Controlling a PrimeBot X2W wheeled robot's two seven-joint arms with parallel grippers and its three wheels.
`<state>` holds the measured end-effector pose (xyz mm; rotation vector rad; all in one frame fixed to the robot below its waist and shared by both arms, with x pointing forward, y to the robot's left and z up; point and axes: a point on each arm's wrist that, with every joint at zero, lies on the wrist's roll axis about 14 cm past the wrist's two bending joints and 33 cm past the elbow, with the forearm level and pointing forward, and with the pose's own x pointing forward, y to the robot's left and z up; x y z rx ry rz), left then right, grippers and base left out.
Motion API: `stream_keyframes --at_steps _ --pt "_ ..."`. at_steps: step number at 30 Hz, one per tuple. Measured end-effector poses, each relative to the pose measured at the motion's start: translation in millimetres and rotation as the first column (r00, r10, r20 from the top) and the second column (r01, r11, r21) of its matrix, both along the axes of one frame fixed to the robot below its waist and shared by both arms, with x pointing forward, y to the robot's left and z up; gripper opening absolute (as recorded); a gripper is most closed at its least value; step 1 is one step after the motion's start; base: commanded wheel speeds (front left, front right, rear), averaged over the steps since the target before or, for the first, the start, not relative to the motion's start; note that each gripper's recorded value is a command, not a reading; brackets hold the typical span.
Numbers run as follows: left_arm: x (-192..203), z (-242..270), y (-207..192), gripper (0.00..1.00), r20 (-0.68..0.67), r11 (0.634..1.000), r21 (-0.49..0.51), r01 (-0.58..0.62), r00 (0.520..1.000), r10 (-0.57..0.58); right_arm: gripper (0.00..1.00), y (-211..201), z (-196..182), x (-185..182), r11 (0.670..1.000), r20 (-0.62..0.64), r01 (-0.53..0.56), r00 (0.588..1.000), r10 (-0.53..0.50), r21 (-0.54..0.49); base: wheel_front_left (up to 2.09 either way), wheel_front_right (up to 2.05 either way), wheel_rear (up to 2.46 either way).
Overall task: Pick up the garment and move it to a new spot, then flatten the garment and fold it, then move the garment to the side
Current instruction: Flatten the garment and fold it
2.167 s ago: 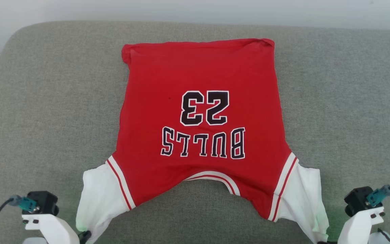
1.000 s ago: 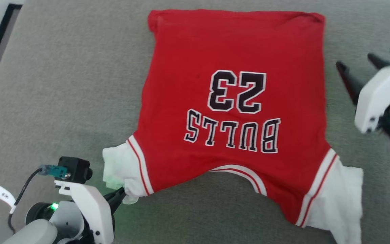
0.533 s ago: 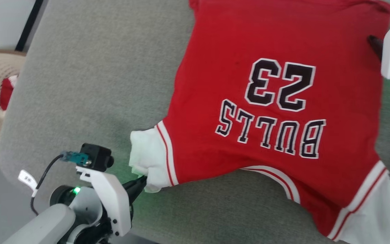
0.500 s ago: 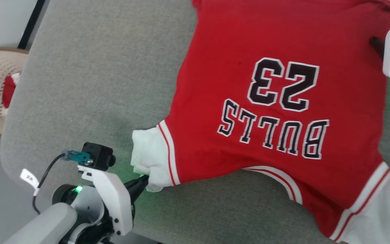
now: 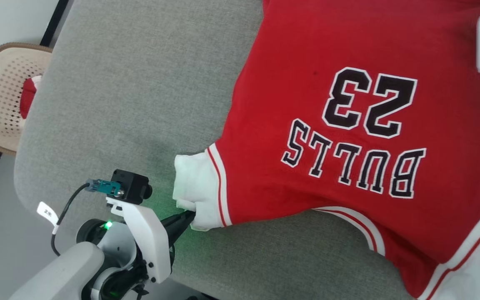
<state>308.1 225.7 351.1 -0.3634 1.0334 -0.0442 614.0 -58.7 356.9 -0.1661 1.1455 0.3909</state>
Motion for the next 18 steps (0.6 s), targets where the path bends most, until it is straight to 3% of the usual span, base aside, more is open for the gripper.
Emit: stream_keyframes --at_steps 8,18 --pt "14.7 2.9 5.0 0.0 0.033 0.999 0.028 0.029 0.999 -0.03 0.0 -10.2 16.1 -22.8 0.997 0.057 -0.071 0.996 0.071 -0.003 0.0 0.0 0.0" --pt "37.9 13.4 0.1 0.0 0.08 0.994 0.064 0.088 0.992 -0.093 0.0 -51.5 29.6 -107.2 0.993 0.017 -0.112 0.994 0.111 0.043 0.0 0.0 0.0"
